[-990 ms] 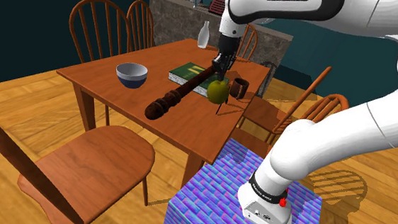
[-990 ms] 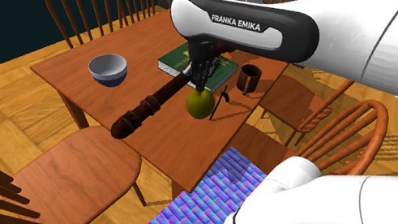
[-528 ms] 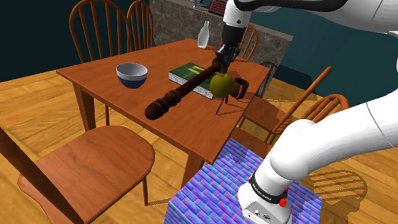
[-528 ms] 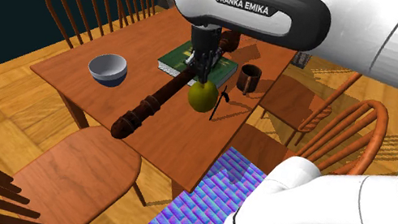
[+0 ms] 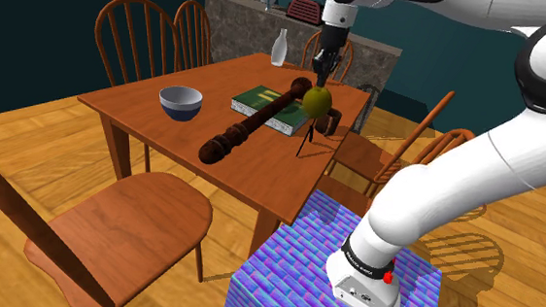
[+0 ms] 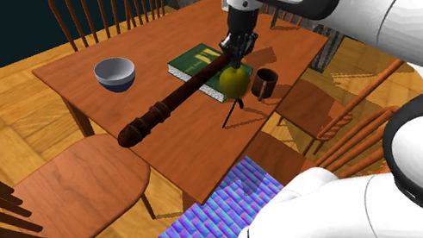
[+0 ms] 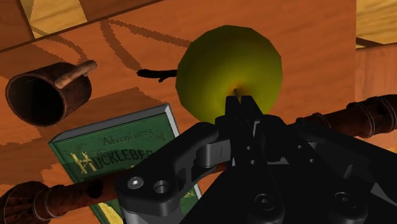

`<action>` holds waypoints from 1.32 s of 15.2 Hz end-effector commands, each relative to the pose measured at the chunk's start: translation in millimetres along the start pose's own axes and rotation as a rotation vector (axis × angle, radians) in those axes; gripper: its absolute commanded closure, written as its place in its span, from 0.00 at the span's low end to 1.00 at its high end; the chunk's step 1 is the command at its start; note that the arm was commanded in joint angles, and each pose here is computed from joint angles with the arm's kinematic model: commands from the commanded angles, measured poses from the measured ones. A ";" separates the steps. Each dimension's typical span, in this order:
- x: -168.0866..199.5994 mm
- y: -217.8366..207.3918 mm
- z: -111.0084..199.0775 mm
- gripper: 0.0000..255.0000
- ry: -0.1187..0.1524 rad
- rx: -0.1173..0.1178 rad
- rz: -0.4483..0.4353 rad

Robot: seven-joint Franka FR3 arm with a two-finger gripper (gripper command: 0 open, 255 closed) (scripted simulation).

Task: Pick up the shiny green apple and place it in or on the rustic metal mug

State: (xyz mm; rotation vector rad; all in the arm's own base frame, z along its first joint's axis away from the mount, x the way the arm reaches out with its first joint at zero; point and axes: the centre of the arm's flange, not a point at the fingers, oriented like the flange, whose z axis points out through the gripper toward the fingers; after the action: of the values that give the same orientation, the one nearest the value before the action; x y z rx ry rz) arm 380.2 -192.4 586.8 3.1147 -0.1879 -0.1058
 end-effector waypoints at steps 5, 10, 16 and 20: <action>14.5 77.7 -13.9 1.00 0.000 0.000 -0.001; 27.5 141.4 -25.1 1.00 0.000 0.000 -0.001; 43.0 217.9 -38.6 1.00 0.000 0.000 -0.001; 53.4 268.9 -47.6 1.00 0.000 0.000 -0.001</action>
State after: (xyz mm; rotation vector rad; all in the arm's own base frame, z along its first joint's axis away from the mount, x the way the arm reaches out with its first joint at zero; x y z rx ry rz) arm 403.7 -450.3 636.4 3.1141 -0.1935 -0.1056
